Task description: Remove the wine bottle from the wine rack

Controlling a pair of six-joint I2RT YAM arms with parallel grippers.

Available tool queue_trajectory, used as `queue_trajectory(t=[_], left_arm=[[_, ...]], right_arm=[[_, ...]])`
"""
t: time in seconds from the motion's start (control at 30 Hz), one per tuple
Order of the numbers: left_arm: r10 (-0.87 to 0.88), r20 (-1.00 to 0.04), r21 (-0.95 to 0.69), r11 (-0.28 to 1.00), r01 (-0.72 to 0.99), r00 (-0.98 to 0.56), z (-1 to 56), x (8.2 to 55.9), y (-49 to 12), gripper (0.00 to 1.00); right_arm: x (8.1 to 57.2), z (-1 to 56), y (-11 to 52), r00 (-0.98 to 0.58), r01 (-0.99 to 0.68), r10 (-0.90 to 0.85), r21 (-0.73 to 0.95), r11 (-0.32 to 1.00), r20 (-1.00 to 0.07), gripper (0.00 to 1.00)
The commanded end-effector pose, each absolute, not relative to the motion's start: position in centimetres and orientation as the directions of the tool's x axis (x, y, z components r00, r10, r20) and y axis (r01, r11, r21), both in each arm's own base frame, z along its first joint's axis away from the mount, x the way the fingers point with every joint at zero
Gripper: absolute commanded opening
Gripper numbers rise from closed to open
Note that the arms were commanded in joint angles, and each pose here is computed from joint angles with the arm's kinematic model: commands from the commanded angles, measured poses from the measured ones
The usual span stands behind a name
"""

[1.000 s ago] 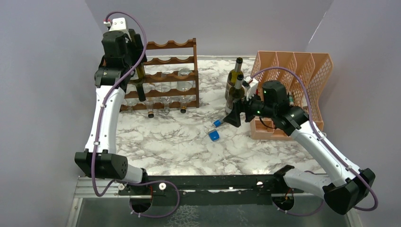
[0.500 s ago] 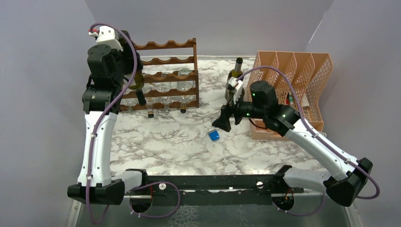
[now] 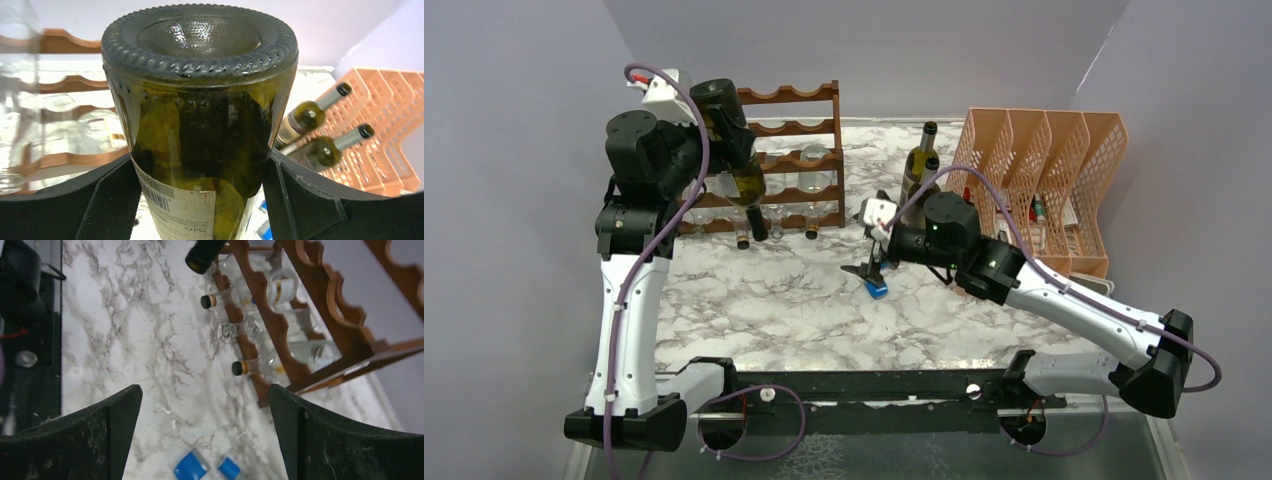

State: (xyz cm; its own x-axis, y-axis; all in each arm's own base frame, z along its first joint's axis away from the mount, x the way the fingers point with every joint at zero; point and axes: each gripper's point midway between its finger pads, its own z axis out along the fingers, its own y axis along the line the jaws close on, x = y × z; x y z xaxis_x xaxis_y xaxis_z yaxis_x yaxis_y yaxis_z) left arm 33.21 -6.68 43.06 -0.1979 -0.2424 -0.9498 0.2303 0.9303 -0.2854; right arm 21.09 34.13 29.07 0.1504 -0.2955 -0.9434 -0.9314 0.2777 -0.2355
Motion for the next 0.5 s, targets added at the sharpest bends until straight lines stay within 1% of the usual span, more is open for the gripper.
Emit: queue_trajectory(t=[0.0,0.03,0.1,0.17,0.23,0.33,0.47], left_arm=[[-0.273,-0.952,-0.305,0.856,0.418,-0.138,46.1,31.3,-9.7,0.00],[-0.274,-0.951,-0.310,0.849,0.428,-0.146,45.9,31.1,-9.9,0.00],[-0.277,-0.945,-0.326,0.831,0.450,-0.173,45.3,30.8,-10.5,0.00],[-0.284,-0.937,-0.348,0.813,0.467,-0.204,44.6,30.6,-11.0,0.00],[-0.290,-0.927,-0.372,0.794,0.480,-0.238,43.7,30.4,-11.5,0.00],[-0.300,-0.912,-0.404,0.773,0.488,-0.279,42.7,30.0,-11.9,0.00],[-0.310,-0.894,-0.439,0.743,0.505,-0.323,41.9,29.7,-12.6,0.00]], right_arm=[[20.3,31.4,36.5,0.666,-0.714,-0.256,-0.698,0.051,-0.701,1.00],[20.1,31.1,37.0,0.717,-0.670,-0.247,-0.742,0.012,-0.652,1.00],[20.5,31.5,37.9,0.798,-0.577,-0.223,-0.817,-0.017,-0.559,1.00],[20.5,31.8,38.9,0.879,-0.456,-0.187,-0.887,-0.067,-0.438,1.00],[20.1,32.0,40.0,0.947,-0.307,-0.132,-0.946,-0.102,-0.293,1.00],[19.5,32.5,41.9,0.995,-0.080,-0.075,-0.990,-0.119,-0.072,0.99],[19.0,33.0,43.6,0.976,0.204,-0.049,-0.973,-0.110,0.210,0.98]])
